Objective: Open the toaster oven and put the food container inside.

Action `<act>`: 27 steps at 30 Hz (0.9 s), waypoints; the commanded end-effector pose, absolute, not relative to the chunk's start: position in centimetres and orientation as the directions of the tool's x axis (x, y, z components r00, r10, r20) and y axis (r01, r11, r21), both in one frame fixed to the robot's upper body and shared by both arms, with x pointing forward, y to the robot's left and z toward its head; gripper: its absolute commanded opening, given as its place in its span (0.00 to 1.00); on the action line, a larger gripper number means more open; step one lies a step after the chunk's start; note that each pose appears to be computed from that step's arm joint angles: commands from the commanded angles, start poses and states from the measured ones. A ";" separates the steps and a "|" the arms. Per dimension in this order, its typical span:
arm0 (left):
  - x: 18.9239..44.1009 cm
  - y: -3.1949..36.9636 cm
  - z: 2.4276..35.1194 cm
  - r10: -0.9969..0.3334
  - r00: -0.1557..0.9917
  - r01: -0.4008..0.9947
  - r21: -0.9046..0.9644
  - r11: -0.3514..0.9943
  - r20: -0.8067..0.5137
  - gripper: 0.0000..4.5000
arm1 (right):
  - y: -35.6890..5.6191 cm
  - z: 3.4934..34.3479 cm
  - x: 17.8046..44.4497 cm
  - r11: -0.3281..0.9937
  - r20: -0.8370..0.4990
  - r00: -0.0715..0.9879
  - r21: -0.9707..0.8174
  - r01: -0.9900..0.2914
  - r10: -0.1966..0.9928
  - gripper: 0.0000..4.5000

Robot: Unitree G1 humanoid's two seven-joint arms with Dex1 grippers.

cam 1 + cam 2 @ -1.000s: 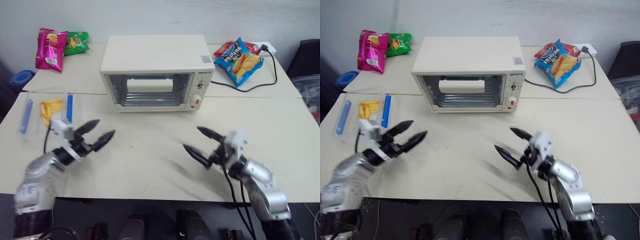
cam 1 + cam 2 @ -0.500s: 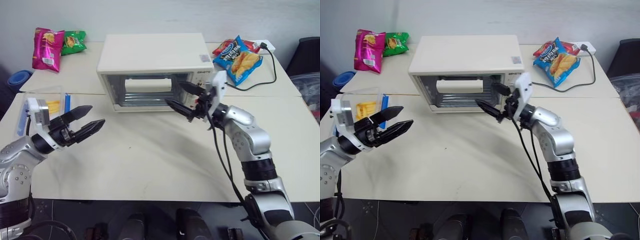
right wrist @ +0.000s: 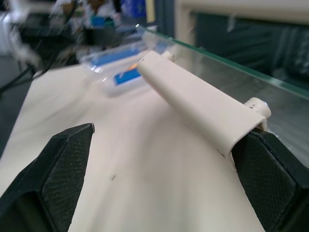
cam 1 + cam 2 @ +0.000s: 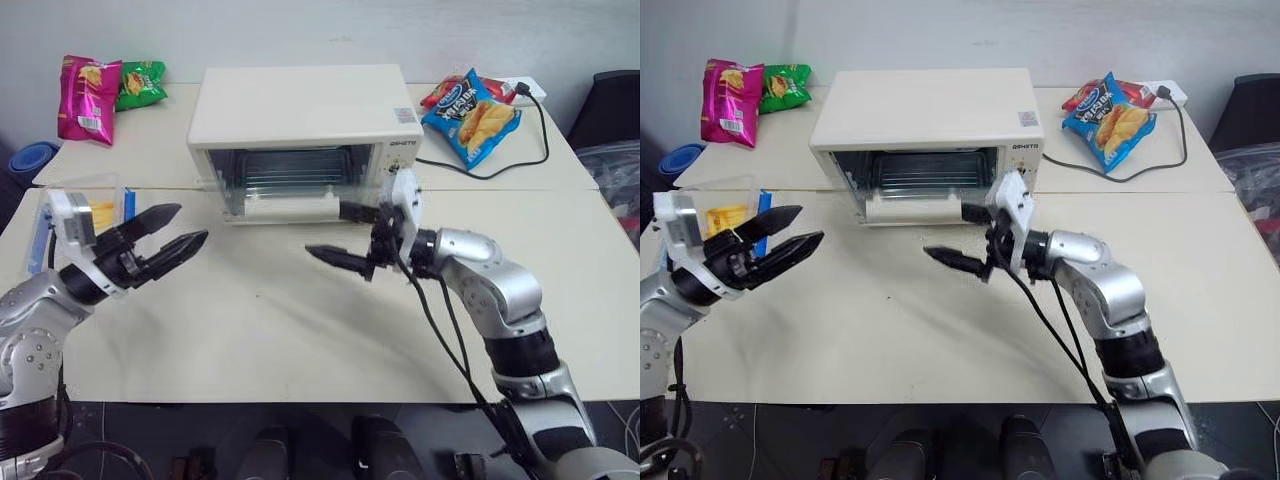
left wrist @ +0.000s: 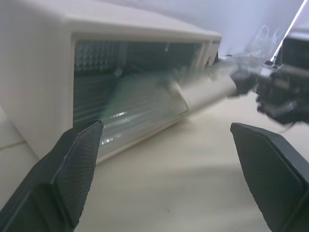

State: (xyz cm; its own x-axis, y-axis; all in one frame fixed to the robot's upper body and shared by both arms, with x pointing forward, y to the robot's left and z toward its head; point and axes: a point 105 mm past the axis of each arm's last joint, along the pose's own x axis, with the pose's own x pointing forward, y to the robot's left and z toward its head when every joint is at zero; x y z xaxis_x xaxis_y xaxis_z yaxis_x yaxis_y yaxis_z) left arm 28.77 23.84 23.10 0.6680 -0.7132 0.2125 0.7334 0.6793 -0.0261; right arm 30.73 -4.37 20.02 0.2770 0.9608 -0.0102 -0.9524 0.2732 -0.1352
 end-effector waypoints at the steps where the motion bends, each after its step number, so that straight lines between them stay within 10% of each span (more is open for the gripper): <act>1: 29.1 24.9 25.5 -0.702 0.653 0.735 -0.013 0.678 0.283 0.74 | -3.7 20.2 28.3 0.154 -0.028 0.166 -0.249 -0.956 0.986 1.00; 12: 35.2 22.1 22.4 -0.746 0.645 0.755 0.013 0.656 0.165 0.01 | -4.2 18.9 28.8 0.174 -0.043 0.196 -0.297 -0.939 0.980 1.00; 27: 35.2 20.5 16.7 -0.743 0.669 0.737 0.151 0.659 -0.018 0.01 | -15.2 13.0 26.9 0.481 -0.030 0.514 -0.311 -0.820 0.857 1.00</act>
